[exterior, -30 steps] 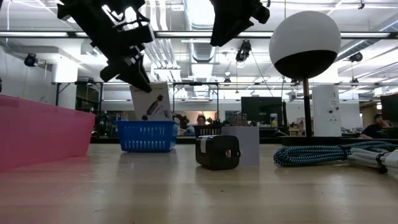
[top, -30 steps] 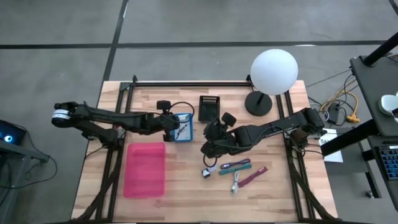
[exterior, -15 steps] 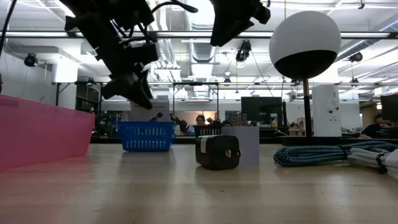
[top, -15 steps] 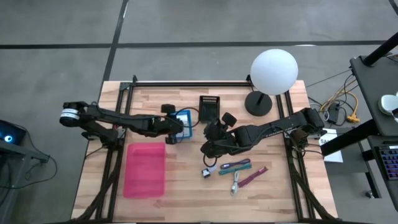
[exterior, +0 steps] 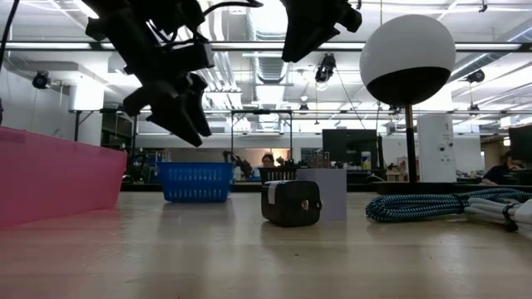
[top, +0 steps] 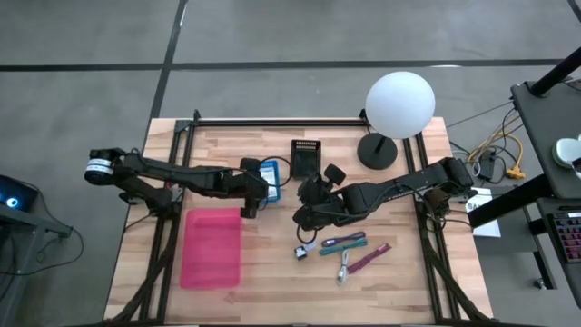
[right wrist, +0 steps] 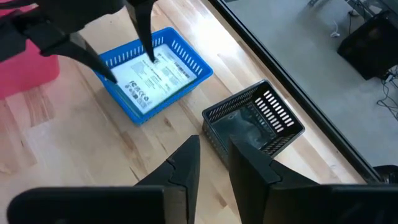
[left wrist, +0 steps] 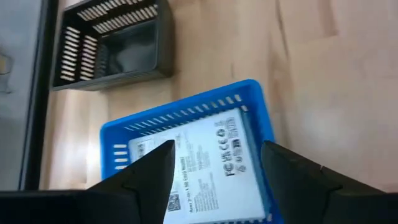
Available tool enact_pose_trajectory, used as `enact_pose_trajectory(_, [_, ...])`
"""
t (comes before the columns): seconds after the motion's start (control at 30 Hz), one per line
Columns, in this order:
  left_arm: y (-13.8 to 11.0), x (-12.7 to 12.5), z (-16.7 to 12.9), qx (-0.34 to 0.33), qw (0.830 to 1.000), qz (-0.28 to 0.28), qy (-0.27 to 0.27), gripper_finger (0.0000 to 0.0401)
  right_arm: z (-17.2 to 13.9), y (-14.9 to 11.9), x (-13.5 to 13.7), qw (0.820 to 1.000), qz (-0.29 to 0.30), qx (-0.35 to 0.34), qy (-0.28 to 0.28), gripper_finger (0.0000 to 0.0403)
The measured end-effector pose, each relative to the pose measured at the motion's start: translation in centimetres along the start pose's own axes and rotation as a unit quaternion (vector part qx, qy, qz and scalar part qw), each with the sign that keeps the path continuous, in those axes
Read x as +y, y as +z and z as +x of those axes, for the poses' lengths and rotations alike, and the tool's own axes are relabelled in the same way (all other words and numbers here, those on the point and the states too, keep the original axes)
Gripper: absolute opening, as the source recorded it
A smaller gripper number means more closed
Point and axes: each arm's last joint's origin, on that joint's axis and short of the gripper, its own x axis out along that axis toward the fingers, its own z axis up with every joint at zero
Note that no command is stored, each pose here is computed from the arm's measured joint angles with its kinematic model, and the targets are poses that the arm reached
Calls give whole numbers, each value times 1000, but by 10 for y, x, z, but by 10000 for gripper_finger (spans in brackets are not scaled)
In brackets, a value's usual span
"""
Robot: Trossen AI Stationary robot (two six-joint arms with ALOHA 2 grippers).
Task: Pick and place items into bin
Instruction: Put the white charger adapter into the black bin
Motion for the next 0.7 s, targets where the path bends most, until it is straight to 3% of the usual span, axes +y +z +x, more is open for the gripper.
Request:
enact_pose_trajectory(0.1, [3, 1, -3, -14, 1000, -7, -13, 224, 0, 0, 0, 1000, 0, 0, 1, 73])
enact_pose_trajectory(0.27, [10, 4, -13, -45, 995, -81, -42, 224, 0, 0, 0, 1000, 10, 0, 1, 81])
enact_pose_trajectory(0.43, [21, 9, -29, -131, 980, -129, -76, 224, 0, -1, 1, 1000, 17, 12, 19, 102])
enact_pose_trajectory(0.53, [25, 12, -39, -176, 970, -145, -87, 224, -2, -3, 5, 998, 15, 35, 53, 121])
enact_pose_trajectory(0.7, [24, 17, -55, -218, 955, -179, -89, 224, -13, -14, 17, 981, -39, 102, 159, 158])
